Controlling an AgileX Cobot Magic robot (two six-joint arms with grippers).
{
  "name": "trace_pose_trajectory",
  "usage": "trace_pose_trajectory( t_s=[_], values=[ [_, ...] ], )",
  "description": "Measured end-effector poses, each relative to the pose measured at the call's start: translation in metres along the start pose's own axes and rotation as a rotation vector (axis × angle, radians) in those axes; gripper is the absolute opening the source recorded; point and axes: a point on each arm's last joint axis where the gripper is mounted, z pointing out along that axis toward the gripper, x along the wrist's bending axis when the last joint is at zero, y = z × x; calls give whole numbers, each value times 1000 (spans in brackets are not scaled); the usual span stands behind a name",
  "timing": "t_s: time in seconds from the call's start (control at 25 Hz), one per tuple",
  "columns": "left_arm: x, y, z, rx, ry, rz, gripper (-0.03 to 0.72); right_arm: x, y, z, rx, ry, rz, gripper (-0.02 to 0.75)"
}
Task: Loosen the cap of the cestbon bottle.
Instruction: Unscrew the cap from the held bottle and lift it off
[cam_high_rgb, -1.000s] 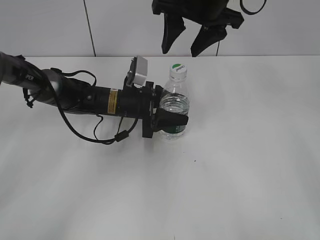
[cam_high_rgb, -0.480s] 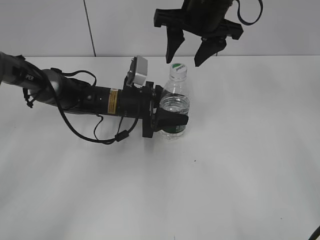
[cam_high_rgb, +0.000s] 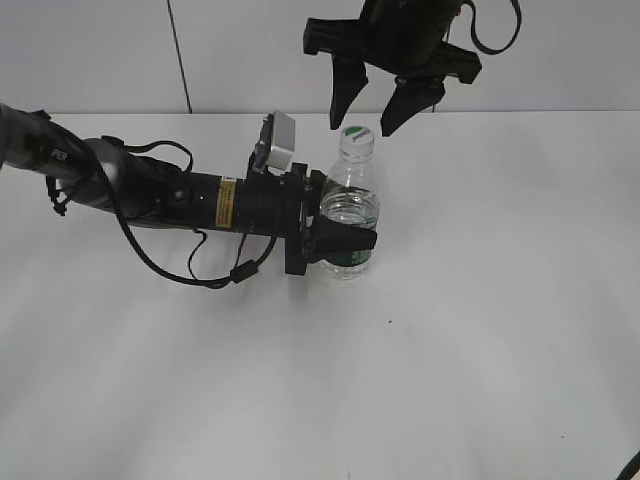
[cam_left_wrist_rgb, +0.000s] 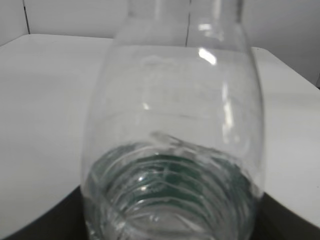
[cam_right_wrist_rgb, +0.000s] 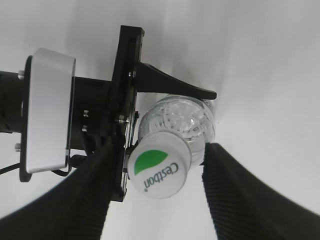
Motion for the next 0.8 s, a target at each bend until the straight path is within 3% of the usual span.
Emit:
trace_pose_trajectory(
  t_s=[0.52, 0.72, 0.8],
  values=[
    [0, 0, 0, 0, 1, 0, 409, -4, -8, 13, 55, -5, 16, 410],
    [0, 0, 0, -1, 1, -1, 409, -4, -8, 13, 56, 1, 19, 305],
    [0, 0, 0, -1, 1, -1, 409, -4, -8, 13, 56, 1, 18, 305]
  ],
)
